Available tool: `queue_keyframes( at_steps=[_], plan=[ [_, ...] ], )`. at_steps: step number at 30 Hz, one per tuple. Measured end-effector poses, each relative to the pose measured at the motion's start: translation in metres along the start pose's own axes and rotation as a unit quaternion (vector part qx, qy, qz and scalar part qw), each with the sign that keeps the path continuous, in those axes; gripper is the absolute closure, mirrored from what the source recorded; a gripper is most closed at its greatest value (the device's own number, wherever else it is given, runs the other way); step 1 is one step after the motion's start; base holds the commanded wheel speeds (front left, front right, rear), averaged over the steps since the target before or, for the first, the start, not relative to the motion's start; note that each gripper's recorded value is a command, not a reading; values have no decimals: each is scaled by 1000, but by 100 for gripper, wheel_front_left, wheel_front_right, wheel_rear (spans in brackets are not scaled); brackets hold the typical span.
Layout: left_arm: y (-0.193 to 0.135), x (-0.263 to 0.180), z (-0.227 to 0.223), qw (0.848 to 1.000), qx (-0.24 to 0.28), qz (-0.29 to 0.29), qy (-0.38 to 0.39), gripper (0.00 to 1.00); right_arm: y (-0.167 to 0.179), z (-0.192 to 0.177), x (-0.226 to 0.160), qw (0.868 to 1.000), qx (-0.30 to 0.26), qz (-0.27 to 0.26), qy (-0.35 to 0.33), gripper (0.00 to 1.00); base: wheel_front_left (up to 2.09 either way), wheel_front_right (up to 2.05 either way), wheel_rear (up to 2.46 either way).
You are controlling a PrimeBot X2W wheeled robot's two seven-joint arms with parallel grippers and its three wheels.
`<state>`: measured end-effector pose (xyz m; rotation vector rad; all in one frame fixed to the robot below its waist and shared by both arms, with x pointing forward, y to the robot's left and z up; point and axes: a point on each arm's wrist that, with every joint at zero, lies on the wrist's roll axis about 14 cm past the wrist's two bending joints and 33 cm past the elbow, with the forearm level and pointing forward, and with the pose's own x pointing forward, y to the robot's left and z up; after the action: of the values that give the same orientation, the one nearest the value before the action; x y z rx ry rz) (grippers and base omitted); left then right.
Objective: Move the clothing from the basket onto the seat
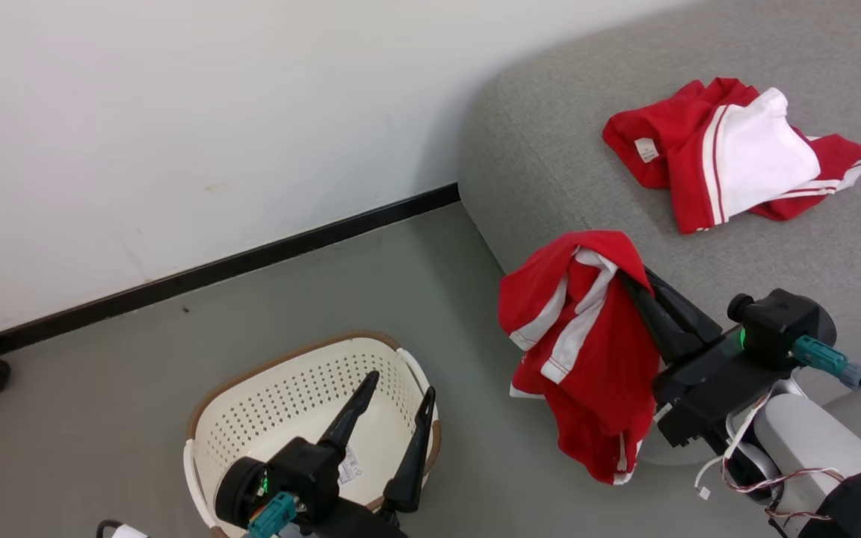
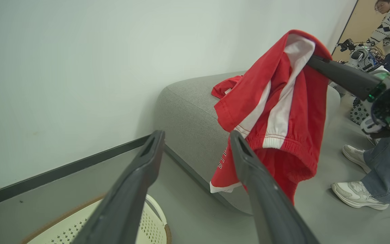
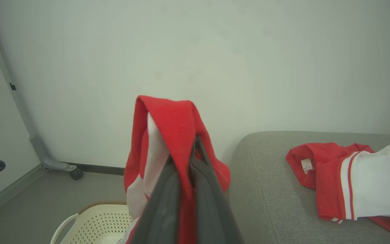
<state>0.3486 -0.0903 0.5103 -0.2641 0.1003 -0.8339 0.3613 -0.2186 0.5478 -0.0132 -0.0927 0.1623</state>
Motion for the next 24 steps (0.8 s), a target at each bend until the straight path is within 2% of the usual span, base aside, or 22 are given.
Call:
queue_keyframes(
  at_steps=[9, 24],
  plan=[
    [-18, 12, -11, 999, -2, -37, 14, 0, -26, -9, -25, 999, 3, -50, 12, 100, 0, 0, 0],
    [-21, 22, -30, 997, -14, -57, 45, 0, -68, -7, -23, 993, 9, -114, 11, 100, 0, 0, 0]
  ],
)
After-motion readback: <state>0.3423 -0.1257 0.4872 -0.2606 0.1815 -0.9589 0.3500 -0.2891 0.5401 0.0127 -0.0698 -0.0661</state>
